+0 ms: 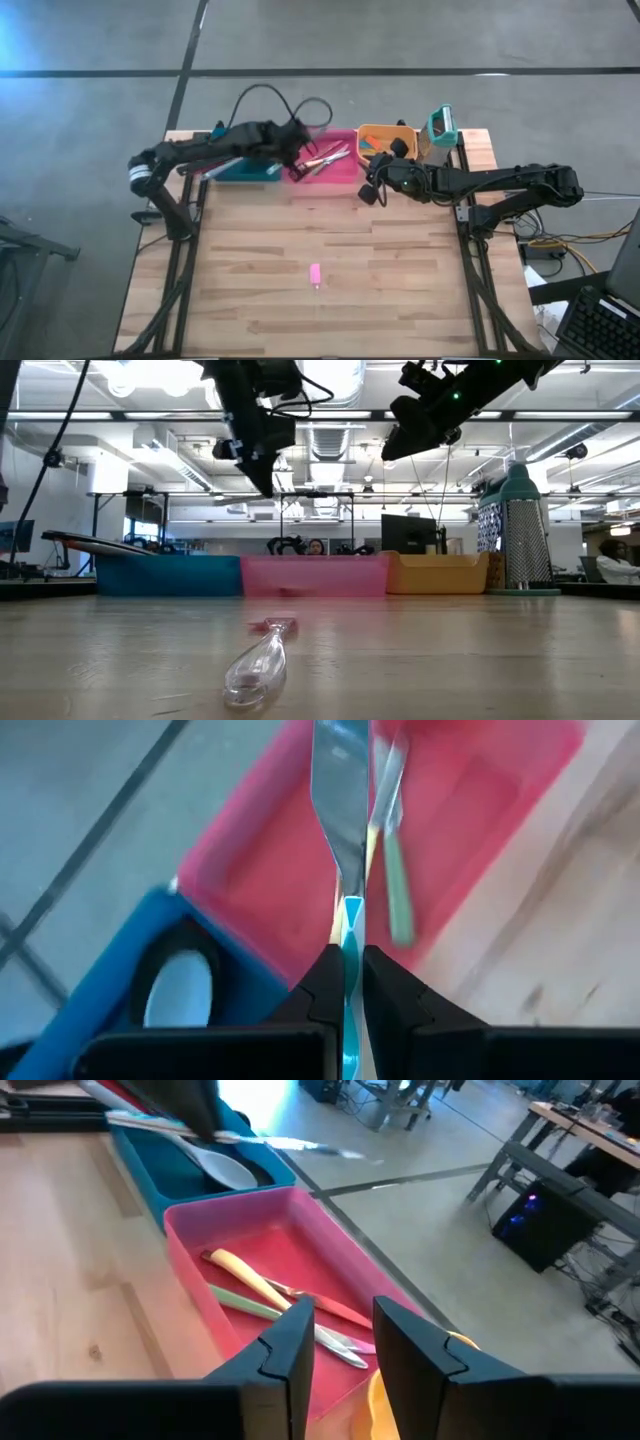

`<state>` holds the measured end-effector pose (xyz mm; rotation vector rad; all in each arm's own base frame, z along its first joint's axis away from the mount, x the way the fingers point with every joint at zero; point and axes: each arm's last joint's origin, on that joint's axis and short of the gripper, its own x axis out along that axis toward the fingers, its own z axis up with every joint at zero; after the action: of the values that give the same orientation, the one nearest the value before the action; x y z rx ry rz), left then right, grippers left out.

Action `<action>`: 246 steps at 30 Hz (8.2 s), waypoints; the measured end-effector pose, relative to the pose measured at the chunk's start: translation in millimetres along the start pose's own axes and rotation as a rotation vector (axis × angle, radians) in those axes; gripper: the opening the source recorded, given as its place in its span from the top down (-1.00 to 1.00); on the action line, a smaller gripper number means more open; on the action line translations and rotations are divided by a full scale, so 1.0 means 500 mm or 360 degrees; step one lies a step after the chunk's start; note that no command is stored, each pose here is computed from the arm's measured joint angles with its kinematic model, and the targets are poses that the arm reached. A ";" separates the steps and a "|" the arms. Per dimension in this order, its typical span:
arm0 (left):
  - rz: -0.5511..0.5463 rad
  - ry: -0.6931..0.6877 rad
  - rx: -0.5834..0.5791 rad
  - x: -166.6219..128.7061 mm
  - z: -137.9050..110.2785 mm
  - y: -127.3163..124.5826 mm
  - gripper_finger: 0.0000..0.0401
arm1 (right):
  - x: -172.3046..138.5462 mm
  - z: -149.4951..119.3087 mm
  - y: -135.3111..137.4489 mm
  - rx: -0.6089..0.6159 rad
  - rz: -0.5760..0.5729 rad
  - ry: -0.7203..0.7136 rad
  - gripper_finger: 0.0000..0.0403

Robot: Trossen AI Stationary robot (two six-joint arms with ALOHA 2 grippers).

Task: Pick & Place Kitchen Items
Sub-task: Put the blue patterned knife into the pink bin, then put the pink spatula into the yellow bin

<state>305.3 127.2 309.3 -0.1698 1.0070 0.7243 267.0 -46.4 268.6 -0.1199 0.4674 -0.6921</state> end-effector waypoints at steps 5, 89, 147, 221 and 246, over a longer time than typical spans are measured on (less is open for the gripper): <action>-0.0076 -0.0018 -0.0024 0.025 0.049 0.027 0.90 | 0.000 0.000 -0.001 -0.0005 -0.0020 0.0000 0.55; -0.0328 0.0594 0.0041 0.367 0.097 0.033 0.61 | 0.003 -0.005 -0.005 -0.0054 -0.0033 0.0036 0.61; -0.0351 -0.0387 0.0393 -0.093 -0.248 -0.198 0.05 | -0.013 0.008 0.148 0.0190 0.0473 0.0231 0.65; -0.0193 -0.0645 -0.0213 -0.069 -0.442 -0.026 0.05 | 0.136 -0.135 0.565 0.0190 0.0549 0.1408 0.87; -0.0202 -0.0682 -0.0176 -0.071 -0.437 -0.028 0.05 | 0.006 0.117 0.252 -0.0094 -0.0055 0.1087 0.96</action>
<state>147.3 1.6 217.0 -0.1639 0.5433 0.6646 369.3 45.5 287.0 0.0594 1.1425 -0.7458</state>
